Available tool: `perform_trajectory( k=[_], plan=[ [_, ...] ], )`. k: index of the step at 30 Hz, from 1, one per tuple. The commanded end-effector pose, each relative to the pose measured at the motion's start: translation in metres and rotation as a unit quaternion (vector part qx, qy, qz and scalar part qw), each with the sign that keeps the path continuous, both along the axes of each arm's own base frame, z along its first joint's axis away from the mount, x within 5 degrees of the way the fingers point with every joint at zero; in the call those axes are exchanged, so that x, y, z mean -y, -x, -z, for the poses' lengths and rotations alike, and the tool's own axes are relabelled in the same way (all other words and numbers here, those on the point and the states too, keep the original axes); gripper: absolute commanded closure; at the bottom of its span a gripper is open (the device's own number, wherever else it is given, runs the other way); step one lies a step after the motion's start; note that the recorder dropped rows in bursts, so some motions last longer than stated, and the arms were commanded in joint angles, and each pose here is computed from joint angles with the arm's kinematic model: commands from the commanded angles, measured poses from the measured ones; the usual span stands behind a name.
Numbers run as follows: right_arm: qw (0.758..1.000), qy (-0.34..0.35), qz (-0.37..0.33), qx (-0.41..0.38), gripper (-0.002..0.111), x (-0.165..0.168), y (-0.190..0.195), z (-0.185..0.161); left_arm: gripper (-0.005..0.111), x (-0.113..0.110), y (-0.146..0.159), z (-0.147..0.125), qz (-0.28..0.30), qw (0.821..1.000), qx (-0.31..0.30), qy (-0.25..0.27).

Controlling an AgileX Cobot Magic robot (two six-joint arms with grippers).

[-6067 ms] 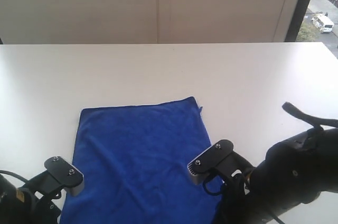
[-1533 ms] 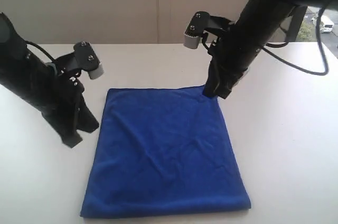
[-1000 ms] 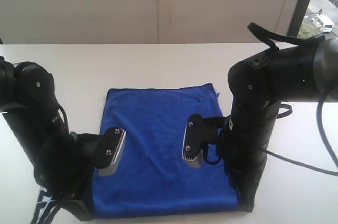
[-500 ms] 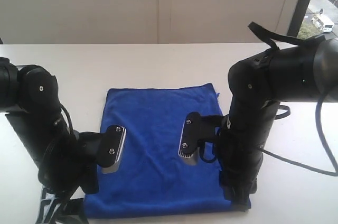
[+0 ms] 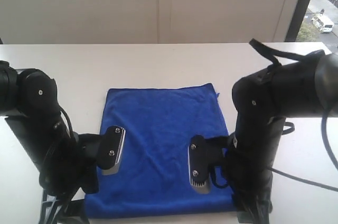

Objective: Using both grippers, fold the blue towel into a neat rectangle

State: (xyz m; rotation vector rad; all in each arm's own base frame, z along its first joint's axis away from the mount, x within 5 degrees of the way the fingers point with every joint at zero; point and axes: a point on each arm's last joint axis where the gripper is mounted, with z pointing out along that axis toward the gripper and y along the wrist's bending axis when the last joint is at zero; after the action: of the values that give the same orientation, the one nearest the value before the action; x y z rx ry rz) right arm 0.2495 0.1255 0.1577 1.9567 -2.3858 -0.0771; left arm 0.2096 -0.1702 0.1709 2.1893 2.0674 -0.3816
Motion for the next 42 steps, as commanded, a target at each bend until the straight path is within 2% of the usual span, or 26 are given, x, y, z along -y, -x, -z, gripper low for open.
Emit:
perform_trajectory(
  k=[1, 5, 18, 21, 25, 28, 31, 34, 38, 42],
  plan=[
    [0.999, 0.010, -0.043, 0.028, 0.054, 0.008, 0.008, 0.010, 0.037, -0.007, 0.007, 0.014, 0.011, 1.000, 0.022, -0.002],
    [0.998, -0.001, -0.043, 0.054, 0.054, 0.007, 0.006, 0.008, 0.037, -0.009, 0.006, 0.021, 0.003, 0.999, 0.052, 0.002],
    [0.995, -0.008, -0.051, 0.083, 0.054, 0.010, 0.010, 0.019, 0.037, -0.012, 0.009, 0.025, 0.002, 0.999, 0.050, -0.002],
    [0.995, -0.008, -0.051, 0.083, 0.065, 0.010, 0.010, 0.019, 0.038, -0.012, 0.009, 0.025, 0.002, 0.999, 0.050, -0.002],
    [0.996, -0.006, -0.051, 0.079, 0.085, 0.010, 0.010, 0.019, 0.050, -0.012, 0.009, 0.025, 0.002, 0.999, 0.049, -0.002],
    [0.996, -0.004, -0.051, 0.075, 0.095, 0.010, 0.011, 0.020, 0.060, -0.012, 0.009, 0.025, 0.002, 0.999, 0.049, -0.002],
    [0.996, -0.004, -0.051, 0.074, 0.098, 0.010, 0.011, 0.020, 0.068, -0.012, 0.010, 0.025, 0.003, 0.999, 0.047, -0.003],
    [0.996, -0.003, -0.051, 0.071, 0.099, 0.011, 0.012, 0.020, 0.080, -0.012, 0.010, 0.025, 0.003, 0.999, 0.047, -0.002],
    [0.997, 0.002, -0.051, 0.062, 0.099, 0.011, 0.014, 0.020, 0.104, -0.013, 0.011, 0.018, 0.006, 0.998, 0.055, 0.002],
    [0.997, 0.007, -0.051, 0.050, 0.099, 0.013, 0.016, 0.018, 0.107, -0.014, 0.015, 0.008, 0.012, 0.998, 0.061, 0.008]
  ],
)
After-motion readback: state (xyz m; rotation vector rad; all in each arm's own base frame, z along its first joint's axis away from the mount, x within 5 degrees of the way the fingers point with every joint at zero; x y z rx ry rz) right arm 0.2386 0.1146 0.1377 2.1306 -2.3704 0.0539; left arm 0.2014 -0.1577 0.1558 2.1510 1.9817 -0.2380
